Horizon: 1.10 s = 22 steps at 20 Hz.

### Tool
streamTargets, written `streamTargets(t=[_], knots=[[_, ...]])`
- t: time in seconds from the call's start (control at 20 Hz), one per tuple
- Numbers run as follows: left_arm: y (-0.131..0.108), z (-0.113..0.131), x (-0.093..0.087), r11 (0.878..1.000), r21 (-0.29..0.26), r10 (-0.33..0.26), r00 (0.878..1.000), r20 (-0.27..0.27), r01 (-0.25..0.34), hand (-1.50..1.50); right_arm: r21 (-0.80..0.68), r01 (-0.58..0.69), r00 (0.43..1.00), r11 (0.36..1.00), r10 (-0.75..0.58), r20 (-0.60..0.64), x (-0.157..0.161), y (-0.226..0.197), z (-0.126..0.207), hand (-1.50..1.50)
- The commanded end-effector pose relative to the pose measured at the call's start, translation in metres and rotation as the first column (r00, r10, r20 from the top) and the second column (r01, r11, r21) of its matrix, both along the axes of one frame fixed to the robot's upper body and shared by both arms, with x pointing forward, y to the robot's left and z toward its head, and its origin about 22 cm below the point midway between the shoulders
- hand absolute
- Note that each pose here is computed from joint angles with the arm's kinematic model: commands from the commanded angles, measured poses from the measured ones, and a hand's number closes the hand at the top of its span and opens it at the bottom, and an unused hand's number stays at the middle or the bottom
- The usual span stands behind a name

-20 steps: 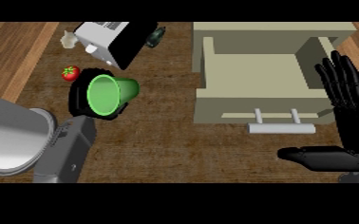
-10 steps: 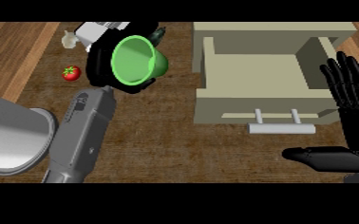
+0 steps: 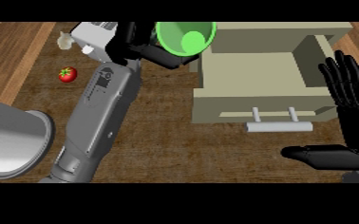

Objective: Pick up the cup, place it into the drawer and close the drawer

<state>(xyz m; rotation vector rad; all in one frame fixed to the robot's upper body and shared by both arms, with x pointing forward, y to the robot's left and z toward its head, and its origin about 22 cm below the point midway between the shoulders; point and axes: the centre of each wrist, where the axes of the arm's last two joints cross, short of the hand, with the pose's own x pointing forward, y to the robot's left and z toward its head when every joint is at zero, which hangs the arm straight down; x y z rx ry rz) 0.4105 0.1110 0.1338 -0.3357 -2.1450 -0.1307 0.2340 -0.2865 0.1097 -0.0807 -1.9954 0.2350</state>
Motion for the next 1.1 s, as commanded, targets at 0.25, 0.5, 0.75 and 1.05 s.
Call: streamTargets(t=[0.25, 0.5, 0.75, 1.05], knots=[[-0.062, 0.045, 0.018, 0.998, 0.062, 0.025, 0.994, -0.102, -0.019, 1.5, 0.0, -0.02, 1.0, 1.0, 0.02, -0.003, -0.003, -0.015, -0.006, -1.5], [-0.077, 0.04, 0.017, 0.998, 0.059, 0.032, 0.985, -0.169, -0.023, 1.5, -0.007, -0.007, 1.0, 1.0, 0.007, -0.002, 0.0, -0.004, 0.008, -1.5], [-0.081, 0.029, 0.027, 0.991, 0.122, 0.071, 0.982, -0.178, -0.049, 1.5, -0.005, -0.029, 1.0, 1.0, 0.029, 0.01, 0.0, -0.006, 0.0, -1.5], [-0.089, 0.002, 0.017, 0.987, 0.161, 0.052, 0.976, -0.209, -0.018, 1.5, -0.011, -0.046, 0.999, 0.999, 0.046, 0.002, 0.017, -0.001, -0.011, -1.5]])
